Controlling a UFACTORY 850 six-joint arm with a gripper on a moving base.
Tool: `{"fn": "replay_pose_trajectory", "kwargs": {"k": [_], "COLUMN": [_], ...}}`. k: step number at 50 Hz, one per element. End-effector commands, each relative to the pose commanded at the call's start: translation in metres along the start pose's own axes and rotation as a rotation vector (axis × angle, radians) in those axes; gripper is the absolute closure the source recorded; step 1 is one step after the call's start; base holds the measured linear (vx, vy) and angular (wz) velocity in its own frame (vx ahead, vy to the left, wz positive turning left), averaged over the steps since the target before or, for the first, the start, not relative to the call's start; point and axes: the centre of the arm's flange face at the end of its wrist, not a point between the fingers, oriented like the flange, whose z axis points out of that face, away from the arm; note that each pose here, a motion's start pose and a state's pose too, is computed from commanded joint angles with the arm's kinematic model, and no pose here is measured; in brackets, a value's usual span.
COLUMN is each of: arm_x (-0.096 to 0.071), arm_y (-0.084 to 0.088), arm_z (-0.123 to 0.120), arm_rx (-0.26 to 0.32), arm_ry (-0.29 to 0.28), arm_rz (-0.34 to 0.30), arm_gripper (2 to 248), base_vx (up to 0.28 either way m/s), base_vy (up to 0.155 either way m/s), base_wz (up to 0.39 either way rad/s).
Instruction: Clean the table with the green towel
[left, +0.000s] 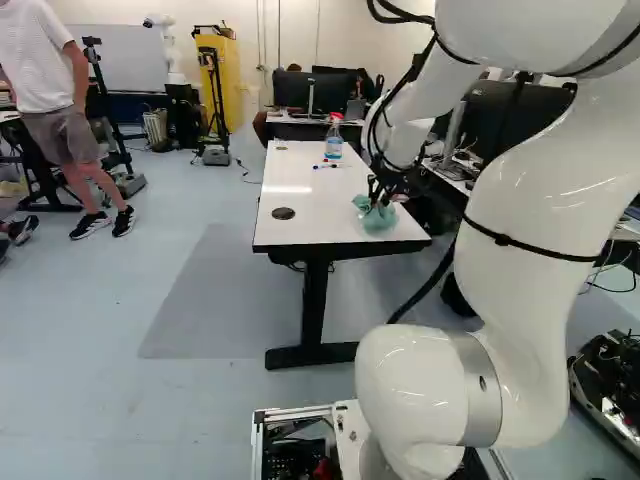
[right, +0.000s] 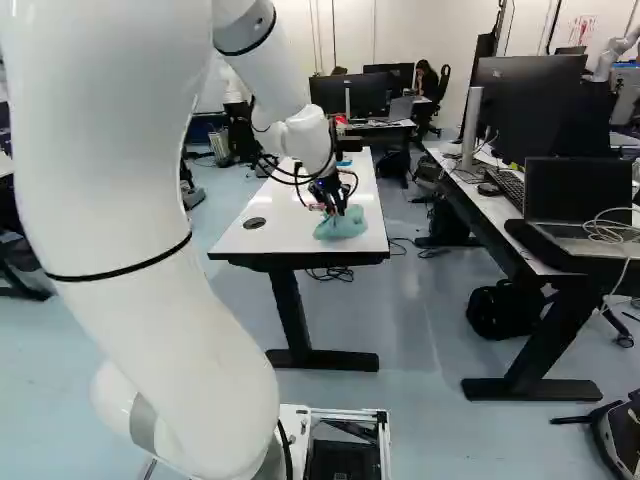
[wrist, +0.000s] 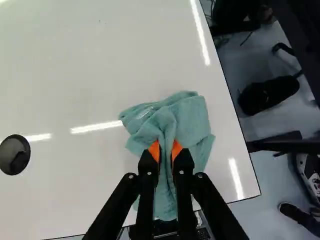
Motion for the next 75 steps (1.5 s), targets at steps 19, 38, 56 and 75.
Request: {"fn": "replay_pose_trajectory", "kwargs": {"k": [19,38,56,75], "arm_x": [-0.011,-0.014,-0.014,-0.009], "arm_y": [0.031,0.038,0.038,0.031], "arm_z": [-0.006,-0.008,-0.008,-0.021], "arm_rx": [-0.031,-0.038,-0.038,-0.032], "arm_ry": [-0.003,-0.004,-0.004,0.025], "arm_rz": [0.055,0.068,0.068,0.056], "arm_gripper": [202,174,69,3], "base_vx": [0.000,0.000,0.000,0.000], "base_vy": [0.000,0.000,0.000,0.000], "base_wz": [0.000,0.000,0.000,0.000]}}
